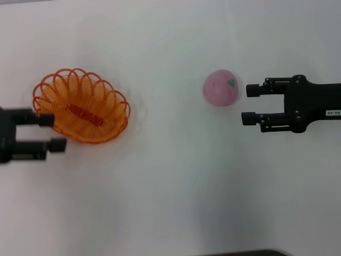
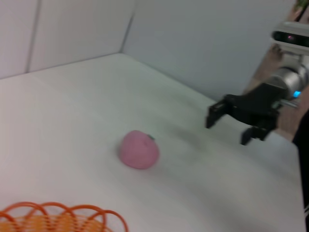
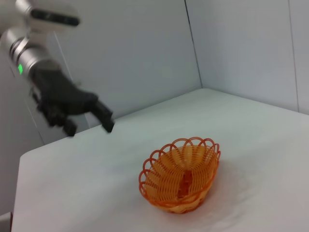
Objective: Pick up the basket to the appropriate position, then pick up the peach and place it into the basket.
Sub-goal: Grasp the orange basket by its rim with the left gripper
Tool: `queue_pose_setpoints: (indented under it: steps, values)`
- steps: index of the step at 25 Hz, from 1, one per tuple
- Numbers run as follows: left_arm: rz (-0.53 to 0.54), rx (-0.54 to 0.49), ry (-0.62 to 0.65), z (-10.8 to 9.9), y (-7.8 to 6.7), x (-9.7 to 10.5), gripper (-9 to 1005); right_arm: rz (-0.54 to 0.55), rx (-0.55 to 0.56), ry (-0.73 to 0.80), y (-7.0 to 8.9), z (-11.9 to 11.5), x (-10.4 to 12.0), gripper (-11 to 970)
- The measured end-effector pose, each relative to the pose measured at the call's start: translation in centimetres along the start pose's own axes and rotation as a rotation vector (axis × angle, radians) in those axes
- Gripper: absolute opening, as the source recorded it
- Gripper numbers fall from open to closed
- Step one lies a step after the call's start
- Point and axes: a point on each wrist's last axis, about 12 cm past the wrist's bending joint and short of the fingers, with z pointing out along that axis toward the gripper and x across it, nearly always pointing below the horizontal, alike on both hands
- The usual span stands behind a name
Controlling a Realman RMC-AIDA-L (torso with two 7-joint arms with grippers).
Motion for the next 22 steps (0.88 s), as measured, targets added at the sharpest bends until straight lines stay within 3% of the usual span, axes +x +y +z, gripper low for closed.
queue_pose_setpoints:
  steps: [2,3,12,17,22]
  values:
    - [-0.009,-0.006,0.017,-0.2,0.4,-0.9,747,-0.006,-0.001,0.000,0.0,0.1,0.0,738]
    - [-0.029,-0.011,0.052,-0.7,1.2,-3.1,747,-0.011,-0.001,0.000,0.0,0.1,0.0,737]
    - [-0.101,-0.061,0.144,-0.1,2.7,-10.1,744,-0.023,-0.007,-0.004,0.1,0.4,0.0,735]
    - [-0.073,-0.167,0.236,1.0,3.4,-13.5,740,-0.025,-0.011,-0.006,0.2,0.5,0.0,734]
    - [-0.041,-0.366,0.364,3.2,4.9,-15.8,737,-0.036,-0.012,-0.010,0.2,0.7,0.0,732]
